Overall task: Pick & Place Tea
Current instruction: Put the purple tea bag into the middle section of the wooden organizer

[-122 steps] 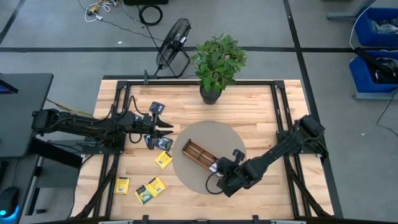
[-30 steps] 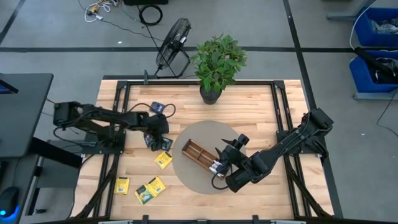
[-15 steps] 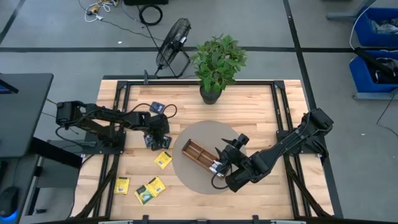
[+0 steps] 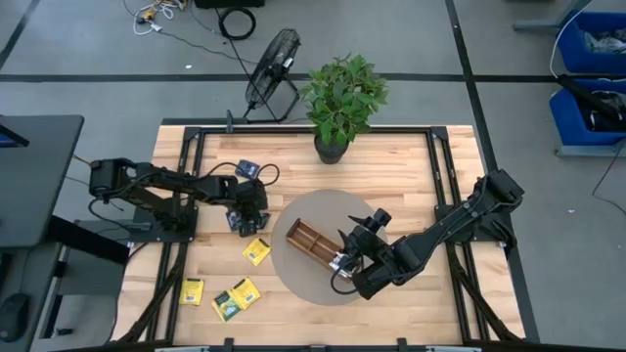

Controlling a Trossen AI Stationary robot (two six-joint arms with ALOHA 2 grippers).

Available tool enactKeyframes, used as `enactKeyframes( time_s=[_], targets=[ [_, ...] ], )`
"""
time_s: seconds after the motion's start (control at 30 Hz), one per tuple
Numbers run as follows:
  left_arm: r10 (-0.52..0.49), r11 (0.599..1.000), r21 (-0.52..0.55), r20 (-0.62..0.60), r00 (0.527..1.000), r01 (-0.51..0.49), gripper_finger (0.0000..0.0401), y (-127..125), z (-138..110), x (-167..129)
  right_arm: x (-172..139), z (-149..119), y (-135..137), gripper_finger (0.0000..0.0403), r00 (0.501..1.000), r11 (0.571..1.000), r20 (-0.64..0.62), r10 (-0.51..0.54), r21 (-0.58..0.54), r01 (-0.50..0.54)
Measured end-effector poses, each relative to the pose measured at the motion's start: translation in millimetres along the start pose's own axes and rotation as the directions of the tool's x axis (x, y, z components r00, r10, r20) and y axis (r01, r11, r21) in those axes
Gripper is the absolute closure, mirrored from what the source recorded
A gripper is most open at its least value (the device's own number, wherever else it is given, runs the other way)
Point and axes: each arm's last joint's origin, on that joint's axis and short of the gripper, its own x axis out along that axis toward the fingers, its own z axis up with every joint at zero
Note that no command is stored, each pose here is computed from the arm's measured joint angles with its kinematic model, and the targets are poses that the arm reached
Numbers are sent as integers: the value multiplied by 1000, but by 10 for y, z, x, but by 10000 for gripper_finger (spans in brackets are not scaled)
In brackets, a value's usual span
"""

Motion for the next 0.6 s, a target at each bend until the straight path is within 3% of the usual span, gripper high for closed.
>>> enactKeyframes(
  time_s=[0.3,0.6],
  targets=[
    [128,992,-8,45,991,-128,397,28,92,-171,12,12,5,179,1000,1000,3,2,14,-2],
    [274,958,-132,166,947,-254,399,-16,155,-365,67,58,11,179,1000,998,14,3,61,-4]
  ],
)
